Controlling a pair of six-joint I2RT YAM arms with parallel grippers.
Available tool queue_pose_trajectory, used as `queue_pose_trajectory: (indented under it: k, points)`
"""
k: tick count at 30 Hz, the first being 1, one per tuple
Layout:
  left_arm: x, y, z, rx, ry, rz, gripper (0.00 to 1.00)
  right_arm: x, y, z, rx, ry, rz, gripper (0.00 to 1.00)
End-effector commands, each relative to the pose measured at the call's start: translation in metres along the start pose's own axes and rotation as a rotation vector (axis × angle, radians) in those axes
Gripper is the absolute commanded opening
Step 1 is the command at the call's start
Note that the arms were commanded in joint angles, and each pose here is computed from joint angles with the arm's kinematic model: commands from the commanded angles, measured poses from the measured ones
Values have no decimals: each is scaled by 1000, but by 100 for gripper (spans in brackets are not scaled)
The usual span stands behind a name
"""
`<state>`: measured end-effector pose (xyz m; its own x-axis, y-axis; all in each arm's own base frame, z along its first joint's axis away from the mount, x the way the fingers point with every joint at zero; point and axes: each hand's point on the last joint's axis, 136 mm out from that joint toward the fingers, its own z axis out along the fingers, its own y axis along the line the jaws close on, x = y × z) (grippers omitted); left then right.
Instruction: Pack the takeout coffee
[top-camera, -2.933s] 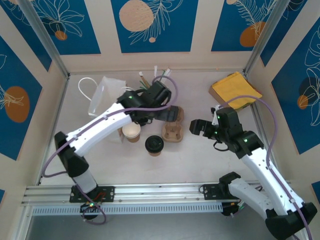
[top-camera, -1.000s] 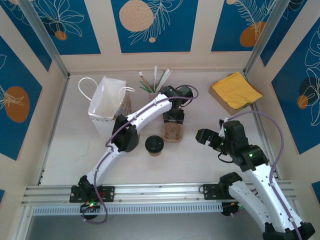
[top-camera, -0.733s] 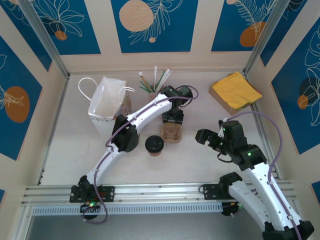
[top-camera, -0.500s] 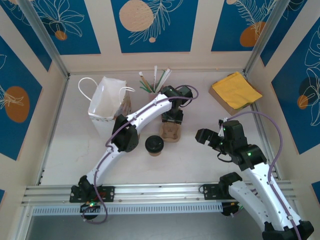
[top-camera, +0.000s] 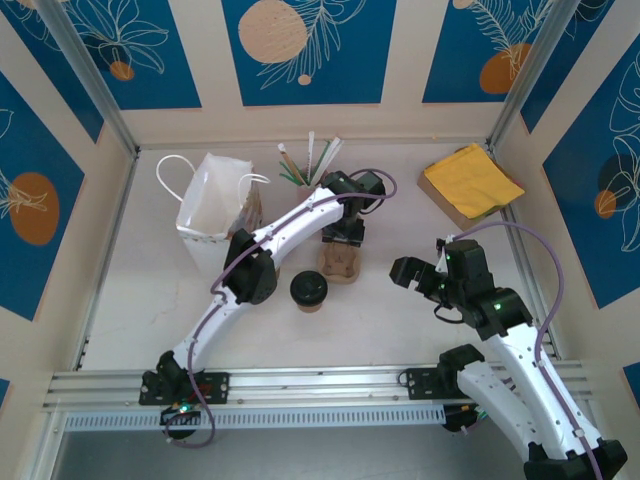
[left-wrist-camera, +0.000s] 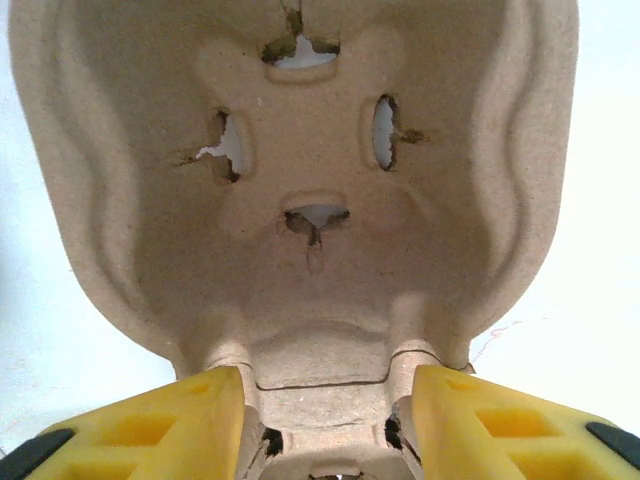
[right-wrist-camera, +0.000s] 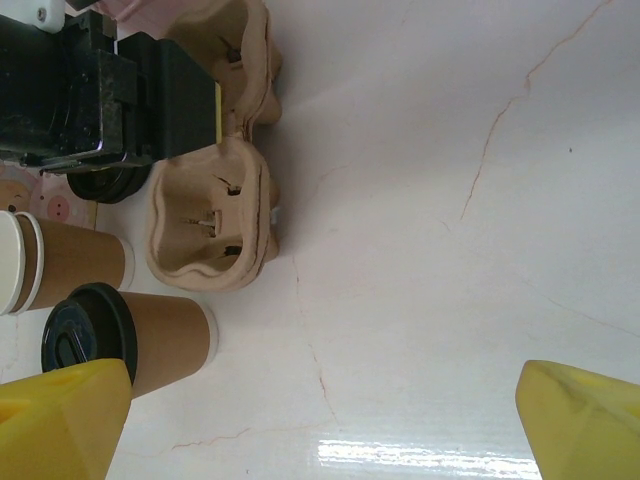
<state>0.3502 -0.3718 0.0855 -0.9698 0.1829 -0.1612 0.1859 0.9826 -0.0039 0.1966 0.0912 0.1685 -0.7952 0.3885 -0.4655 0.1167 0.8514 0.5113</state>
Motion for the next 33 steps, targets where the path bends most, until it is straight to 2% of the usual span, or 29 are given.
queue_pose_trajectory:
  k: [1, 7, 14, 24, 27, 33]
  points:
    - [-2, 7, -25, 2, -28, 6, 48, 4, -1, 4, -7, 14, 4, 99]
    - [6, 3, -2, 8, 39, 3, 48, 3, -1, 2, -5, 13, 2, 99]
    - [11, 7, 9, -18, 67, 9, 47, 3, 0, 1, -6, 13, 0, 99]
    - [20, 10, 11, -36, 104, 15, 43, 3, -1, 3, -7, 13, 1, 99]
    - [21, 7, 8, -24, 105, 16, 37, 3, -1, 3, -8, 13, 2, 99]
    - [33, 0, 5, -16, 131, 23, 39, 3, -1, 4, -8, 8, -3, 99]
